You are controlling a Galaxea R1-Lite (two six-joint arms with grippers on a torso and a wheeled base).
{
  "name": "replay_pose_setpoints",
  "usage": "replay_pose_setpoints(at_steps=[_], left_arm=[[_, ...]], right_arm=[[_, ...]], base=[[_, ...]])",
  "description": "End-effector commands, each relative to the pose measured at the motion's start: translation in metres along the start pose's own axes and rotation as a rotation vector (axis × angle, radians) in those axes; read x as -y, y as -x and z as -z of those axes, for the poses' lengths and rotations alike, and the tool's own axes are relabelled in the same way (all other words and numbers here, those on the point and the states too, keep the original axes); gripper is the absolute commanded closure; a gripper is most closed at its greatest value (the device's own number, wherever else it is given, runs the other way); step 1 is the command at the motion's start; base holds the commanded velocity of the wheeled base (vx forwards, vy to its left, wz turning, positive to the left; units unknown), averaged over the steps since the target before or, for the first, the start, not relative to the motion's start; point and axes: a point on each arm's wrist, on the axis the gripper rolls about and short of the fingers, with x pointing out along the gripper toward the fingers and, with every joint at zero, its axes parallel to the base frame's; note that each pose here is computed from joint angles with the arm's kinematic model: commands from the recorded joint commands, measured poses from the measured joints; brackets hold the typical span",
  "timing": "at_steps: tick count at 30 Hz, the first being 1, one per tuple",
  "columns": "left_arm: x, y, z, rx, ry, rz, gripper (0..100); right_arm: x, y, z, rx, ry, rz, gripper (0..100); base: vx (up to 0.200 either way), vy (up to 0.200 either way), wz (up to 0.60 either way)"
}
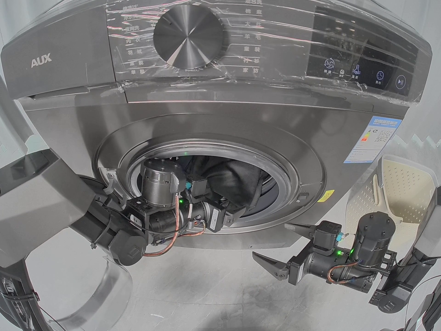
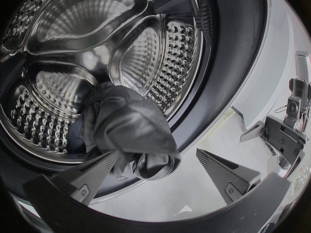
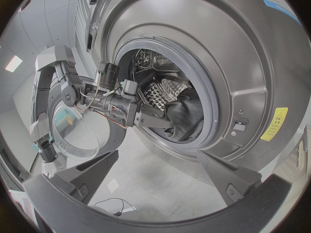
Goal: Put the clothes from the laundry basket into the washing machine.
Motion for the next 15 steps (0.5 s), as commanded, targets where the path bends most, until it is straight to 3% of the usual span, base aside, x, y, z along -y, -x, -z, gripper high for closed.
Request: replay_pose_setpoints(at_steps=[1,11,14,15], left_arm=[[-0.002,0.002,-0.016,0.054,-0.003,-0.021,0],[-0.013,-0.051,0.029,-0.001,-0.002,-0.09,0],[-0.016,-0.06,0.035,-0.008,-0.013,-0.109,0],[-0.023,-0.065,0.038,-0.009,-0.022,-0.127,0]], right_arm=[[0.0,0.0,0.0,0.0,0.0,-0.001,0],[0.0,-0.001,0.0,0.002,0.0,-0.001,0],[0.0,0.0,0.0,0.0,0.0,-0.001,0],[0.0,0.0,0.0,0.0,0.0,-0.001,0]], base=[[0.0,0.0,0.0],[0.0,0.0,0.0],[0.0,0.0,0.0],[0.0,0.0,0.0]])
